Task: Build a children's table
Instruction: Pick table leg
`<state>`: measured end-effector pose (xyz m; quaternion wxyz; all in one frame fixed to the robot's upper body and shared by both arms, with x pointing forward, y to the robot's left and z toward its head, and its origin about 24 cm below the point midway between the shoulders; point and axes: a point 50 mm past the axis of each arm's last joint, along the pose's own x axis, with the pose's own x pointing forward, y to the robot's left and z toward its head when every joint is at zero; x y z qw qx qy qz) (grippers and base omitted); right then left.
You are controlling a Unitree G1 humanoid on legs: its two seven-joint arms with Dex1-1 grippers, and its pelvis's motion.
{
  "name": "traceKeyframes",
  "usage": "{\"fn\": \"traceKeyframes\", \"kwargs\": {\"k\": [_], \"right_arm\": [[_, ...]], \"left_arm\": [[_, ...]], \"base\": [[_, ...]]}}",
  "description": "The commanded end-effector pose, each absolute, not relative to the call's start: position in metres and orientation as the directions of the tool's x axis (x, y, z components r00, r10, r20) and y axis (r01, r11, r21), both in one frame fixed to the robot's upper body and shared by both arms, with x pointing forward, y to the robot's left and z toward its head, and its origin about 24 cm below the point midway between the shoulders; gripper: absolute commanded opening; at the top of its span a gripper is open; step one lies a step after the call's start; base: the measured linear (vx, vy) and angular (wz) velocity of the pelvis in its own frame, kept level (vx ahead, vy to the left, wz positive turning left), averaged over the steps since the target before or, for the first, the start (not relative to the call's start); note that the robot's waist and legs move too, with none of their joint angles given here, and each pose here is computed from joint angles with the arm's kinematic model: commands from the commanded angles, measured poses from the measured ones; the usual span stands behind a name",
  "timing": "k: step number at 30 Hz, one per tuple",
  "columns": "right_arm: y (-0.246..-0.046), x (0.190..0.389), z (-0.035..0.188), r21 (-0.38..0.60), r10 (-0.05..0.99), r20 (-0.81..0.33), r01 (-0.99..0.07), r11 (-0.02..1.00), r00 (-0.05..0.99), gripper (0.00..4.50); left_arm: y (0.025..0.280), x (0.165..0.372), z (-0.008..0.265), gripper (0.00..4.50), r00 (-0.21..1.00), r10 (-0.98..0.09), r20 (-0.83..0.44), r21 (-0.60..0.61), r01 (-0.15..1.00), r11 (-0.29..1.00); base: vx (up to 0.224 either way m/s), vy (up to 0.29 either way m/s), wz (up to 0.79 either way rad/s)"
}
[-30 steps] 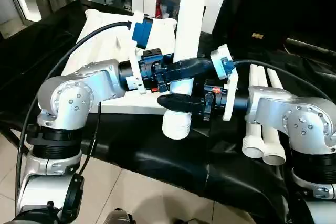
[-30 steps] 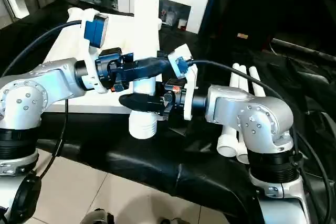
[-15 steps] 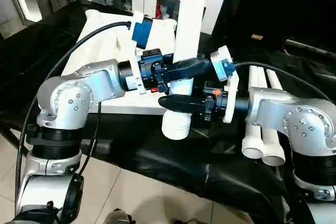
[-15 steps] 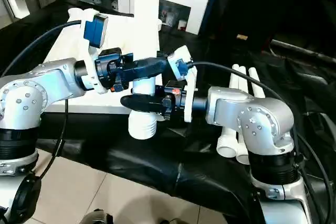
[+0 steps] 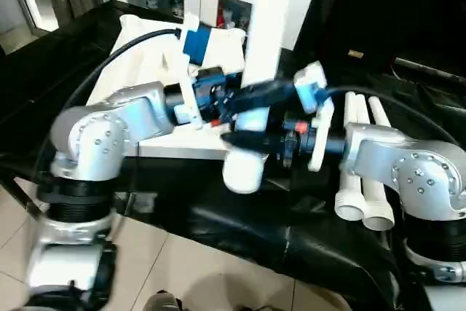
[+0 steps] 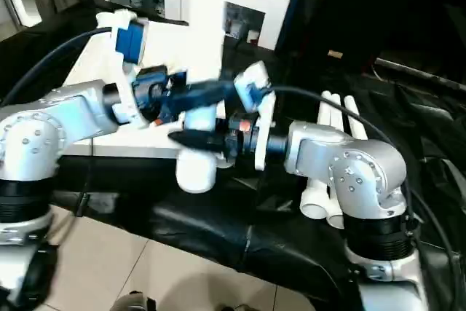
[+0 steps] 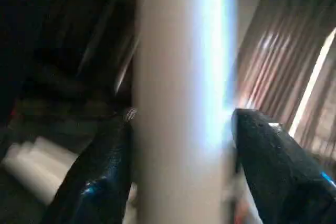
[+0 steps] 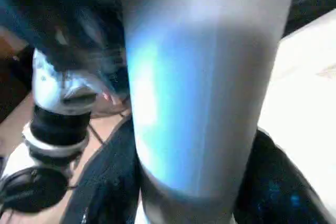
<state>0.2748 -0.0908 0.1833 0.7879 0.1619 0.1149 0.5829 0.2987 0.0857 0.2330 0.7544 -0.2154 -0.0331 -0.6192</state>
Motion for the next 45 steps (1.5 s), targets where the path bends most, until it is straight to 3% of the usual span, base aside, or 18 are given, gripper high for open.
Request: {"fn": "traceKeyframes", "kwargs": {"k": [1, 8, 13, 14, 16, 18, 20, 21, 22, 24, 27, 29, 31, 36, 37, 39, 45], "right_arm": [[-0.1, 0.278, 0.185, 0.415, 0.931, 0.059, -0.857, 0.306, 0.361, 1.91], [-0.104, 0.28, 0.188, 0.415, 0.902, 0.122, -0.847, 0.332, 0.414, 1.91], [-0.112, 0.285, 0.189, 0.376, 0.829, 0.135, -0.802, 0.465, 0.544, 1.91], [-0.118, 0.292, 0.188, 0.289, 0.751, 0.095, -0.74, 0.607, 0.653, 1.91], [-0.124, 0.298, 0.187, 0.19, 0.668, 0.079, -0.669, 0.719, 0.74, 1.91], [-0.128, 0.301, 0.187, 0.114, 0.608, 0.122, -0.619, 0.777, 0.785, 1.91], [-0.131, 0.301, 0.185, 0.091, 0.577, 0.13, -0.589, 0.803, 0.807, 1.91], [-0.138, 0.301, 0.179, 0.04, 0.496, 0.137, -0.505, 0.862, 0.857, 1.91], [-0.14, 0.3, 0.177, 0.04, 0.476, 0.142, -0.486, 0.873, 0.868, 1.9], [-0.15, 0.297, 0.165, 0.048, 0.342, 0.125, -0.35, 0.935, 0.931, 1.9], [-0.152, 0.285, 0.139, 0.08, 0.288, 0.058, -0.292, 0.953, 0.956, 1.9], [-0.152, 0.28, 0.125, 0.05, 0.281, 0.011, -0.281, 0.958, 0.96, 1.9], [-0.158, 0.278, 0.112, 0.037, 0.191, 0.001, -0.191, 0.981, 0.982, 1.9], [-0.159, 0.272, 0.105, 0.096, 0.169, 0.016, -0.17, 0.981, 0.985, 1.9], [-0.159, 0.272, 0.099, 0.062, 0.143, -0.048, -0.14, 0.988, 0.989, 1.9], [-0.158, 0.273, 0.096, 0.083, 0.137, -0.062, -0.132, 0.988, 0.989, 1.9], [-0.148, 0.278, 0.103, 0.072, 0.176, -0.004, -0.175, 0.982, 0.984, 1.9]], "left_arm": [[0.088, 0.299, 0.256, 3.43, 0.241, -0.823, 0.515, -0.267, 0.957, 0.112], [0.094, 0.305, 0.261, 3.43, 0.318, -0.698, 0.641, -0.344, 0.933, 0.108], [0.103, 0.311, 0.26, 3.43, 0.44, -0.658, 0.612, -0.355, 0.896, 0.269], [0.114, 0.323, 0.253, 3.43, 0.598, -0.632, 0.493, -0.314, 0.8, 0.512], [0.128, 0.332, 0.242, 3.43, 0.739, -0.564, 0.369, -0.174, 0.651, 0.739], [0.14, 0.334, 0.231, 3.43, 0.811, -0.498, 0.306, -0.011, 0.526, 0.851], [0.147, 0.334, 0.223, 3.43, 0.845, -0.458, 0.276, 0.036, 0.467, 0.884], [0.158, 0.33, 0.204, 3.43, 0.904, -0.378, 0.199, 0.189, 0.343, 0.92], [0.161, 0.328, 0.198, 3.43, 0.914, -0.361, 0.185, 0.249, 0.311, 0.917], [0.164, 0.319, 0.184, 3.43, 0.913, -0.328, 0.244, 0.324, 0.242, 0.914], [0.168, 0.312, 0.154, 3.43, 0.941, -0.229, 0.249, 0.306, 0.148, 0.941], [0.164, 0.306, 0.141, 3.43, 0.943, -0.218, 0.253, 0.342, 0.124, 0.932], [0.161, 0.302, 0.131, 3.43, 0.952, -0.195, 0.236, 0.321, 0.113, 0.94], [0.164, 0.302, 0.129, 3.43, 0.958, -0.155, 0.243, 0.305, 0.076, 0.949], [0.164, 0.302, 0.128, 3.43, 0.956, -0.152, 0.25, 0.3, 0.073, 0.951], [0.162, 0.303, 0.128, 3.43, 0.955, -0.156, 0.253, 0.305, 0.075, 0.95], [0.154, 0.301, 0.13, 3.43, 0.952, -0.154, 0.264, 0.364, 0.05, 0.93]], "base": [[0.0, 0.0, 0.0], [0.0, 0.0, 0.0], [0.0, 0.0, 0.0], [0.0, 0.0, 0.0], [0.0, 0.0, 0.0], [0.0, 0.0, 0.0], [0.0, 0.0, 0.0], [0.0, 0.0, 0.0], [0.0, 0.0, 0.0], [0.0, 0.0, 0.0], [0.0, 0.0, 0.0], [0.0, 0.0, 0.0], [0.0, 0.0, 0.0], [-0.005, 0.01, -0.01], [-0.012, 0.107, -0.11], [-0.025, 0.161, -0.27], [-0.082, 0.187, -0.51]]}}
